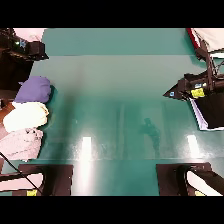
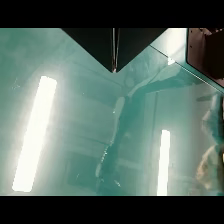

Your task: Fold the shirts.

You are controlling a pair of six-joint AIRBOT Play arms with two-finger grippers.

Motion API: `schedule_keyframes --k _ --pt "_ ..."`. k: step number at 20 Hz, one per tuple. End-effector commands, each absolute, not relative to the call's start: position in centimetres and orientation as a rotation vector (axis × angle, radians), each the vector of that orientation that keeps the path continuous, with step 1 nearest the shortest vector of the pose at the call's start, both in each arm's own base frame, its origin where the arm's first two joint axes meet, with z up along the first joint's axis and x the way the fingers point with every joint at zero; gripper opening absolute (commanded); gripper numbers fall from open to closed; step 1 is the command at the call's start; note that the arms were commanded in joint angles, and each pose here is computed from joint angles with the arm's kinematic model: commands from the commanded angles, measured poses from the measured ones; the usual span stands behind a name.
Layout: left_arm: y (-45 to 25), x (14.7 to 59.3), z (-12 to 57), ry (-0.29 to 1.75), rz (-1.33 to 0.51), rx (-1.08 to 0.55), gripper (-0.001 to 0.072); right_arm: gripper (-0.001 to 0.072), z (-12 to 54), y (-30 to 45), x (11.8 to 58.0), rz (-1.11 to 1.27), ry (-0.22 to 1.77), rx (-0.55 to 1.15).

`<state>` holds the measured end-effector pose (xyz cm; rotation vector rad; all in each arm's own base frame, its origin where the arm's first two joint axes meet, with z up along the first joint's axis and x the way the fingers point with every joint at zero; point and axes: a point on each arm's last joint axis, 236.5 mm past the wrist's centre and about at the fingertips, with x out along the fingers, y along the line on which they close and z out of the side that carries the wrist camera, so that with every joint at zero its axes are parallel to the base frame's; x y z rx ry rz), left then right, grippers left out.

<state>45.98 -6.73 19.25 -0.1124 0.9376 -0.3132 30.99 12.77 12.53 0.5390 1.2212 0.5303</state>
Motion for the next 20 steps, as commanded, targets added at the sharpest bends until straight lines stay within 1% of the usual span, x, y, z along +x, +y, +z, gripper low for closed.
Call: schedule_keyframes --k 1,13,16,17,18,19,20 --pt "-6.7 46.0 19.2 0.937 -0.313 -0.112 0.0023 0.0022 12.6 12.8 31.0 0.531 1.22 0.539" --pt "-6.9 46.0 19.3 0.936 -0.318 -0.118 0.0023 0.0022 12.5 12.8 31.0 0.531 1.221 0.539" --pt "-6.6 47.5 20.2 0.863 -0.304 -0.107 0.0025 0.0022 12.5 12.8 31.0 0.53 1.219 0.539" --pt "-5.8 48.1 19.9 0.852 -0.283 -0.066 0.0204 0.0022 12.5 12.8 31.0 0.53 1.219 0.539" --pt "-4.4 48.6 18.8 0.871 -0.23 -0.036 0.0489 0.0022 12.5 12.8 31.1 0.529 1.218 0.539" --pt "-2.4 48.9 17.2 0.915 -0.151 -0.006 0.0554 0.0022 12.5 12.8 31.0 0.529 1.218 0.539" --pt "-0.1 48.9 14.8 0.978 -0.059 0.036 0.0554 0.0021 12.5 12.8 31.0 0.53 1.219 0.539"
